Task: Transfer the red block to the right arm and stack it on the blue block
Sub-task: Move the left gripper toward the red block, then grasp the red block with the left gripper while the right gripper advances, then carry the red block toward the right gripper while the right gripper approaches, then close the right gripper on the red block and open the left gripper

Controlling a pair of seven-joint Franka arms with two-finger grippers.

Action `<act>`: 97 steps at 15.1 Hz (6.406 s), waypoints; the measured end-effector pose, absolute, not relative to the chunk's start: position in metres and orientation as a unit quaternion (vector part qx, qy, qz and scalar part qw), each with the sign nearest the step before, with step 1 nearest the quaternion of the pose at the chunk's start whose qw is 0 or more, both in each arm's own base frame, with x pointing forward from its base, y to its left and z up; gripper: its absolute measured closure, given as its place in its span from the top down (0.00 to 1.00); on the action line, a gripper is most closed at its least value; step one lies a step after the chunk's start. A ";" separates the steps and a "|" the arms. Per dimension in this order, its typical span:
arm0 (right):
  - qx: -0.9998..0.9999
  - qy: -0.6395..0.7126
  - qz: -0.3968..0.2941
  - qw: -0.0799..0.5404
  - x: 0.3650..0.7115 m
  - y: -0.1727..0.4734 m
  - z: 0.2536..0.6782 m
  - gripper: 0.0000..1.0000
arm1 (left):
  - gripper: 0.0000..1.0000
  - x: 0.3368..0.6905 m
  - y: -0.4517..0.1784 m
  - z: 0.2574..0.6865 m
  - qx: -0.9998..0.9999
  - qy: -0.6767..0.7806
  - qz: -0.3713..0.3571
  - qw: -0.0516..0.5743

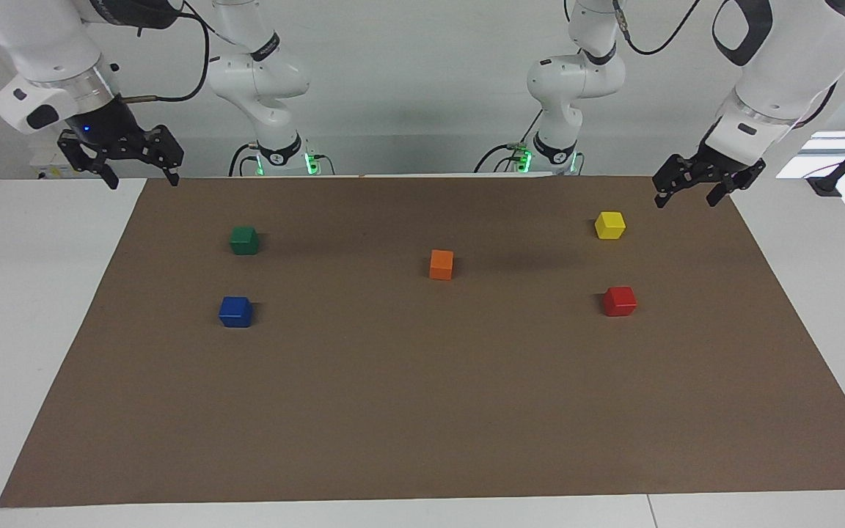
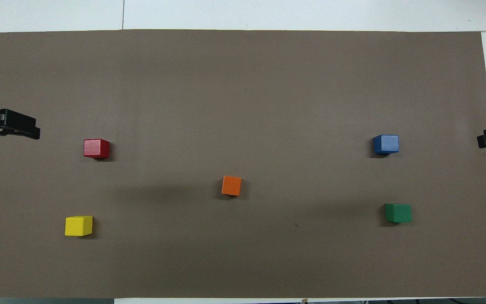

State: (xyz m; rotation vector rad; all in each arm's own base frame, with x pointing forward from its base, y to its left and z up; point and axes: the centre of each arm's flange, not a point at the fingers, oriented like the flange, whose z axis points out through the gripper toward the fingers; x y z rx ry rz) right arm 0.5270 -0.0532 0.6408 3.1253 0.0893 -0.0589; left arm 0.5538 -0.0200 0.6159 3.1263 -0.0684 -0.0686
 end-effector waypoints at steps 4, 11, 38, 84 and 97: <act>0.999 0.029 -0.019 0.007 0.527 -0.053 0.641 1.00 | 1.00 0.554 -0.017 0.616 1.000 -0.020 -0.022 0.007; 0.999 0.031 -0.033 0.004 0.519 -0.052 0.613 1.00 | 1.00 0.557 0.004 0.614 1.000 0.004 -0.006 0.007; 0.876 -0.007 0.069 -0.477 0.519 0.012 0.414 1.00 | 0.80 0.568 -0.023 0.307 0.999 -0.028 0.013 -0.014; 0.302 -0.014 -0.042 -0.952 0.469 0.320 0.317 0.75 | 0.55 0.401 -0.356 0.594 0.657 0.713 -0.155 0.189; 0.325 -0.024 -0.031 -0.945 0.472 0.326 0.313 0.56 | 0.84 0.405 -0.340 0.594 0.661 0.711 -0.152 0.185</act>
